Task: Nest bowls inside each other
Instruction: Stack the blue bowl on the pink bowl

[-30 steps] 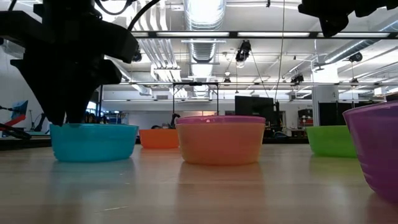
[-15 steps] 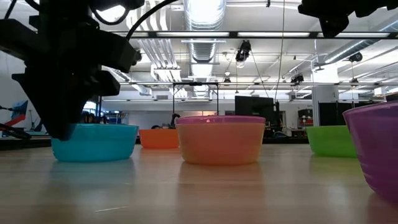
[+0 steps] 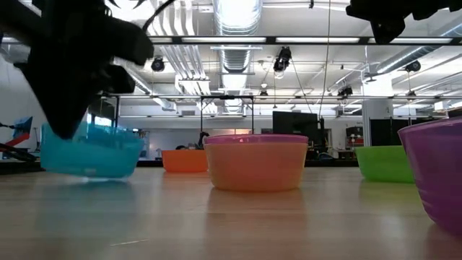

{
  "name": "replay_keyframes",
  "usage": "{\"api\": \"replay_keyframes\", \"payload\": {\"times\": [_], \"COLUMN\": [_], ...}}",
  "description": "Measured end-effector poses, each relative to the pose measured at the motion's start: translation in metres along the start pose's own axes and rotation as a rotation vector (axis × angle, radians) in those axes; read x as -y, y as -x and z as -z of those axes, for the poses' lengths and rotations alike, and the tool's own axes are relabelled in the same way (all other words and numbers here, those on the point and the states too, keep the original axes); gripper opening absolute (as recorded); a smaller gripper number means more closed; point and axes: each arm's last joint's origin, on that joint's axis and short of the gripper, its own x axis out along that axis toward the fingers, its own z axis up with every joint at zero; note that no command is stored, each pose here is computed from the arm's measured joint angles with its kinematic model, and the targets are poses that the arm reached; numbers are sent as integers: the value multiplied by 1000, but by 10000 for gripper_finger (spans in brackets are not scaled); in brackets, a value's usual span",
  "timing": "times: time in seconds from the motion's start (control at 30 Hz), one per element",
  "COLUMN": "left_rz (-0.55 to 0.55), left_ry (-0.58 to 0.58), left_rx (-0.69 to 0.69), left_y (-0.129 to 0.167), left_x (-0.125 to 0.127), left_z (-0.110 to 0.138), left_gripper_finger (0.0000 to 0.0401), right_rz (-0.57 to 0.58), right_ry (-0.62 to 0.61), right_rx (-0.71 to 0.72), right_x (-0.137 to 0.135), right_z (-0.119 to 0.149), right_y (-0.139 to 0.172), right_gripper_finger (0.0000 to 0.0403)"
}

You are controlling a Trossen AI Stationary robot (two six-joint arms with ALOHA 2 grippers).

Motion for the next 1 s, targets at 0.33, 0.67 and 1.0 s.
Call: {"api": "replay_keyframes", "payload": {"times": [0.33,0.67,1.0], "left_rz": [-173,-251,-338], "left_ry": [-80,-367,-675], "left_rx": [324,633,445], "left_y": [61,74,66], "left_x": [5,27,42], "left_z": [2,-44,-77], "left_gripper_finger": [0,0,0], "right_rz": [-39,-85,-53], "right_ry": [28,45,6], "right_rx": [-26,-37,-191], "right_x": [0,-1,2], "right_z": [6,8,24], "right_y": [0,0,2], "right_gripper_finger": [59,57,57]}}
